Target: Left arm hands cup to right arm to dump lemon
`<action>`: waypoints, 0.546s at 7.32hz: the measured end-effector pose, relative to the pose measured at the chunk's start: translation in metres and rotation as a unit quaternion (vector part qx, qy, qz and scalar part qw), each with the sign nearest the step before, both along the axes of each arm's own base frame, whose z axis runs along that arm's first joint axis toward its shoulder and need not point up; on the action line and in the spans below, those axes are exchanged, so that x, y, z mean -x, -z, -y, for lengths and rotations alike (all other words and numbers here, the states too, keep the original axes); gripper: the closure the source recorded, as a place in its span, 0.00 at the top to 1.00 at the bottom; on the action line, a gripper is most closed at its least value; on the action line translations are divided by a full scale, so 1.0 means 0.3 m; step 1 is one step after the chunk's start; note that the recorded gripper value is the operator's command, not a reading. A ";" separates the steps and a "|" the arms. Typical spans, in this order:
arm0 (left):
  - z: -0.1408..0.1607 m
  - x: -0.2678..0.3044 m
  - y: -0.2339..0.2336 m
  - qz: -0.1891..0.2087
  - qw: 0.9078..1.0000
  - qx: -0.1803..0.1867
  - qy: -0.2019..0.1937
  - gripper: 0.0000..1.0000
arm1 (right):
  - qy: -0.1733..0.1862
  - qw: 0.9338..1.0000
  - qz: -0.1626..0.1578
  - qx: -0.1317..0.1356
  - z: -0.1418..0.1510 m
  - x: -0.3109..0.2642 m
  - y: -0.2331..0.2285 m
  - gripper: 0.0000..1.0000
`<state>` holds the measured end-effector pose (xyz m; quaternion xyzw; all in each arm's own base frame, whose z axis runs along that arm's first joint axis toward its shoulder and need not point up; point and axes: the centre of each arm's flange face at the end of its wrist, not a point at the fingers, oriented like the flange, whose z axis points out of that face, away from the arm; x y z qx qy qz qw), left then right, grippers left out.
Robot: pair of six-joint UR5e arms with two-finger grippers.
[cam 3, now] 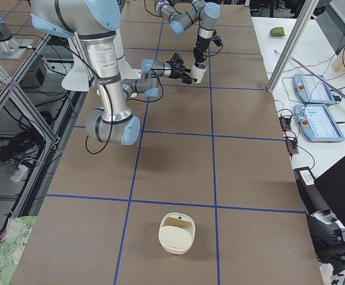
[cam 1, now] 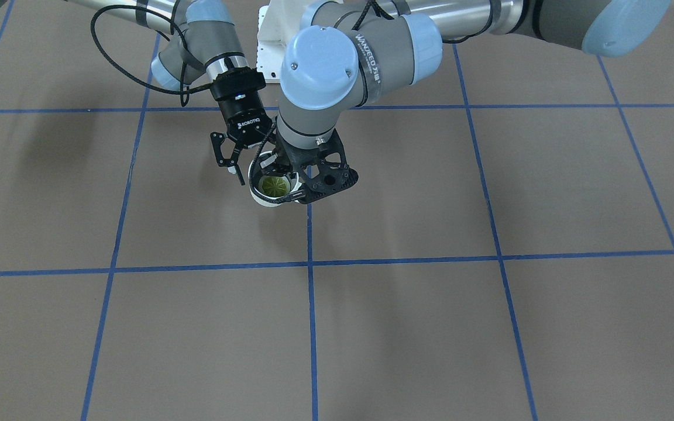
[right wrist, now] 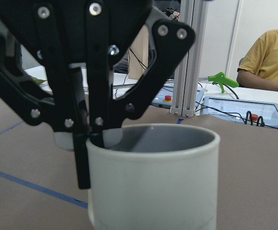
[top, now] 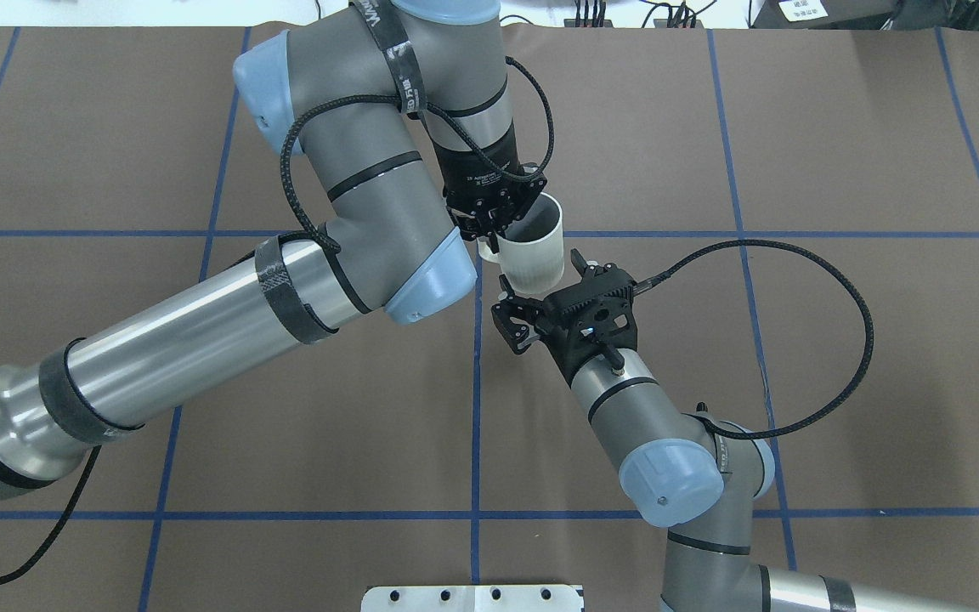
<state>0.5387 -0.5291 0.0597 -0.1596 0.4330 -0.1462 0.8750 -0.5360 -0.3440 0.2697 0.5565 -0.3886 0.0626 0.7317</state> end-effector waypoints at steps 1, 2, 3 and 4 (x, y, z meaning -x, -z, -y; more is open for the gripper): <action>-0.010 -0.009 -0.001 0.001 1.000 0.001 -0.002 0.00 | -0.001 1.000 0.000 0.000 0.005 -0.002 0.000 0.98; -0.017 -0.011 0.002 0.001 1.000 0.000 -0.004 0.00 | -0.003 1.000 0.000 0.000 0.010 -0.004 -0.001 0.98; -0.029 -0.011 0.008 -0.001 1.000 -0.001 -0.006 0.00 | -0.004 1.000 -0.001 0.000 0.014 -0.005 -0.002 0.98; -0.044 -0.013 0.017 -0.004 1.000 -0.003 -0.008 0.00 | -0.004 1.000 -0.002 0.000 0.015 -0.003 -0.004 0.98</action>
